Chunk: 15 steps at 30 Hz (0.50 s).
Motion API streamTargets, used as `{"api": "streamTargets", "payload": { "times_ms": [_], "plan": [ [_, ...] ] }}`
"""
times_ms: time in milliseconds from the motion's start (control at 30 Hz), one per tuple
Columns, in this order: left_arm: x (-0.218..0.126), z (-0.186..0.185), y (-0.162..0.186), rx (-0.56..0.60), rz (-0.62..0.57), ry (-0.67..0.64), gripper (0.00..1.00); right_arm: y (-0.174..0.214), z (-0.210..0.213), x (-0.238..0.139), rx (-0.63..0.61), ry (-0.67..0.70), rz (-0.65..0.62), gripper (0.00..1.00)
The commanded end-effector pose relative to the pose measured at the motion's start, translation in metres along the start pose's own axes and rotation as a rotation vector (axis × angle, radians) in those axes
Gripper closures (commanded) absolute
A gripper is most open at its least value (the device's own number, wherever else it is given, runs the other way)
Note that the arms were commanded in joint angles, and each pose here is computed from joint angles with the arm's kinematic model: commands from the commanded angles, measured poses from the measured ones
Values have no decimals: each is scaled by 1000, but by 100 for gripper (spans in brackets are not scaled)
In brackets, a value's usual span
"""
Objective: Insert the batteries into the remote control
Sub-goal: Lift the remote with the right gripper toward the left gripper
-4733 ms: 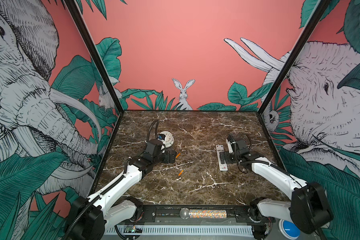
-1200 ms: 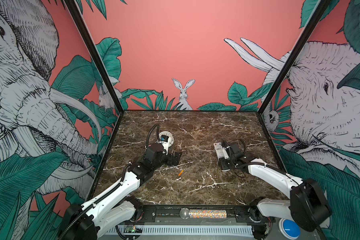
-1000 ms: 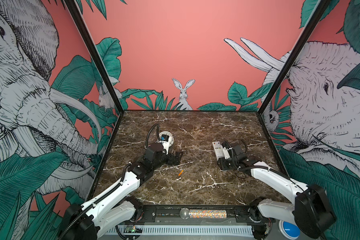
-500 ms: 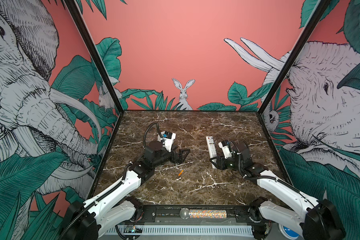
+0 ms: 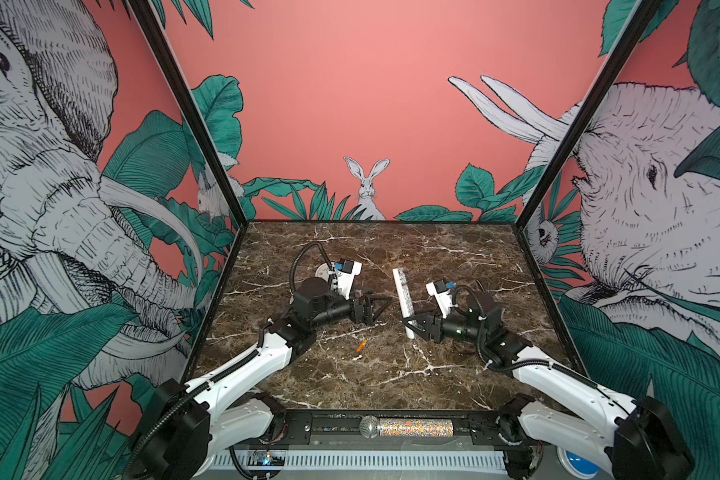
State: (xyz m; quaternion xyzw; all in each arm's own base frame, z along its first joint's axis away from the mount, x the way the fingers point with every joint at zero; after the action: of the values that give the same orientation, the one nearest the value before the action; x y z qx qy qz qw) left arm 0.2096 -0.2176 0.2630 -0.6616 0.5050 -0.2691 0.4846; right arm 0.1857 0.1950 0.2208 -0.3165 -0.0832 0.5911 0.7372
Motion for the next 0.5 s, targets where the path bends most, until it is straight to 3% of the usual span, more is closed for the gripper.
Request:
{"api": "streamTargets", "payload": {
  "times_ms": [0,467],
  "plan": [
    [0,-18,-20,29,-73,132,1,-12,35,-1,-104,-172,-41,100],
    [1,-39,-27,89,-99,221,5,-7,71,1,-175,-355,6,100]
  ]
}}
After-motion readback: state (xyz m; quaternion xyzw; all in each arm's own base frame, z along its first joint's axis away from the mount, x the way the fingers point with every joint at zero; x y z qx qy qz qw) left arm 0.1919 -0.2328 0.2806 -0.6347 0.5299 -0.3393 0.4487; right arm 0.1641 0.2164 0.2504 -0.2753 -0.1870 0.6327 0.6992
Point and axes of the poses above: each gripper's point midway between its finger pads, its own x axis out along the fingers, its own z axis along the line the jaws close on, y = z × x, the point moved 8 cm from there along -x, back along the fingers, and after that the axes turned 15 degrees about x, right-handed, at the moved point
